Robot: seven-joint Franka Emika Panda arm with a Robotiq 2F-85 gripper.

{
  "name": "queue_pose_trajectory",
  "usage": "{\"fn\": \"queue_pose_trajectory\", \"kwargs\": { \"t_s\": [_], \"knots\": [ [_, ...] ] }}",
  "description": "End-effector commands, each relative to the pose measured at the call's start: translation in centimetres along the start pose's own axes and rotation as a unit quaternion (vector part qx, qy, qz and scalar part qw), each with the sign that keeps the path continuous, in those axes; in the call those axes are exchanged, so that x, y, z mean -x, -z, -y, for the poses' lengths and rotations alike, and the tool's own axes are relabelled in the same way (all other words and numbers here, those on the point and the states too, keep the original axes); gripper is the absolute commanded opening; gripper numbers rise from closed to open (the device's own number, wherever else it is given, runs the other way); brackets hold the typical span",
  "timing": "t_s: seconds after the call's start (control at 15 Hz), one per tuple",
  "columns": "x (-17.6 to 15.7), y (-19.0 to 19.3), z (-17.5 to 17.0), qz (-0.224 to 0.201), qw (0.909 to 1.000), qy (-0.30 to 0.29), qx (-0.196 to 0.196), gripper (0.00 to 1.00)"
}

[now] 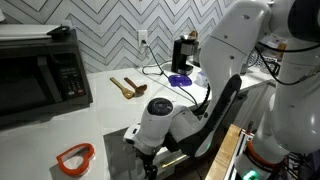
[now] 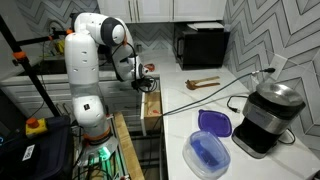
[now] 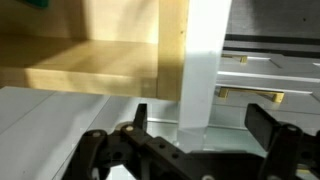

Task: Open the drawer then remove the spoon from the drawer

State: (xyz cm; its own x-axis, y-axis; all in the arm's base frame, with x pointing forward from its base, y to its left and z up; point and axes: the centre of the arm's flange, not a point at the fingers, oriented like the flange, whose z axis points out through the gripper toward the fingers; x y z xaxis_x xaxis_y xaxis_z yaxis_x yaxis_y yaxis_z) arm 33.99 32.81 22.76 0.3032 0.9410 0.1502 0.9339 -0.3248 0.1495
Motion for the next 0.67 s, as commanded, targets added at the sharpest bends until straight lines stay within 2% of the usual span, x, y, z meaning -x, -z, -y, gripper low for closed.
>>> {"fn": "queue_pose_trajectory", "kwargs": {
  "t_s": [0.0,0.6],
  "knots": [
    [0.5,3.4,0.2,0.018,0.9995,0.000,-0.028,1.00],
    [0.0,5.2,0.8,0.030,0.9963,-0.015,-0.079,1.00]
  ]
}}
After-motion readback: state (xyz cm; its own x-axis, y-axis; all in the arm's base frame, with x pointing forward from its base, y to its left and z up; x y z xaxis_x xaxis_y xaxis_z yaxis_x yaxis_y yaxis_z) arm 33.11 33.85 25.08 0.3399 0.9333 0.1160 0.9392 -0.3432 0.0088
